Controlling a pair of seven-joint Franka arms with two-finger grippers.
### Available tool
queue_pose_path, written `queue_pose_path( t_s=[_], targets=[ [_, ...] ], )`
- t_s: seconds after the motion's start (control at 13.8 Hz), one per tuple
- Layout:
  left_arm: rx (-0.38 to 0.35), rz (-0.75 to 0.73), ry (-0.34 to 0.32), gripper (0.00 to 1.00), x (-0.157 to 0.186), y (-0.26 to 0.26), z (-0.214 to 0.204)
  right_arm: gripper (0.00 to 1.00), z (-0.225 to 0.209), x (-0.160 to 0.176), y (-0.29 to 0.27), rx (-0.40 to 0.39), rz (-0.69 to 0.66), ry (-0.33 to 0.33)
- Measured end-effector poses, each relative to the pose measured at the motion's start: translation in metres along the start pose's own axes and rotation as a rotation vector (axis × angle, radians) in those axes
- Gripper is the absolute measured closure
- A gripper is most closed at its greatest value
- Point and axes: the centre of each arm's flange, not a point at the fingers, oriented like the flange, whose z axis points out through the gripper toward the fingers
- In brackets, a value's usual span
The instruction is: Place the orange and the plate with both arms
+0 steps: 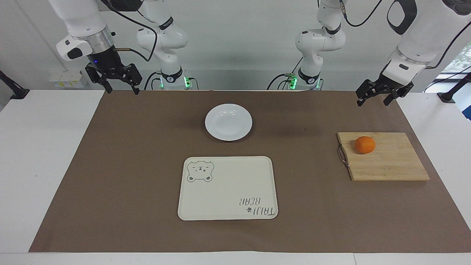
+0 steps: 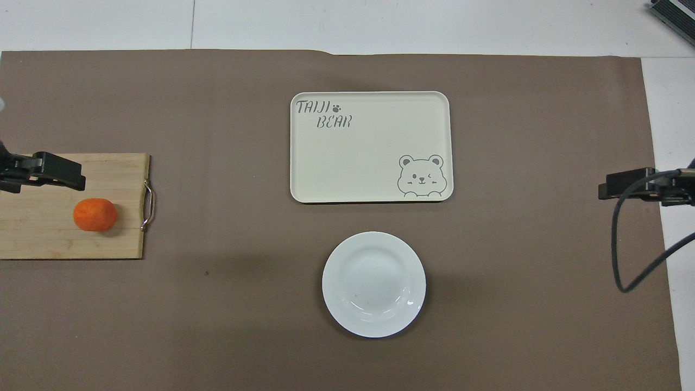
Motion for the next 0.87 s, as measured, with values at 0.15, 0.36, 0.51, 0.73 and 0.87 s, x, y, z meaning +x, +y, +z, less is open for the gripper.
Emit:
queue_pose_path(
  t_s=[0.15, 0.36, 0.51, 0.73, 0.87],
  targets=[
    [-0.001, 0.024, 0.0, 0.0, 0.002, -0.013, 0.009, 0.0, 0.0, 0.0, 0.0, 0.0, 0.0, 0.0],
    [-0.002, 0.03, -0.002, 0.0, 0.005, -0.029, 0.024, 0.0, 0.0, 0.0, 0.0, 0.0, 0.0, 0.0],
    [-0.003, 0.047, 0.001, 0.0, 0.007, -0.038, 0.035, 0.0, 0.0, 0.0, 0.0, 0.0, 0.0, 0.0],
    [-0.005, 0.064, -0.007, 0.0, 0.008, -0.048, 0.054, 0.0, 0.0, 0.0, 0.0, 0.0, 0.0, 0.0],
    [-0.005, 0.085, -0.008, 0.0, 0.008, -0.052, 0.068, 0.0, 0.0, 0.0, 0.0, 0.0, 0.0, 0.0]
  ],
)
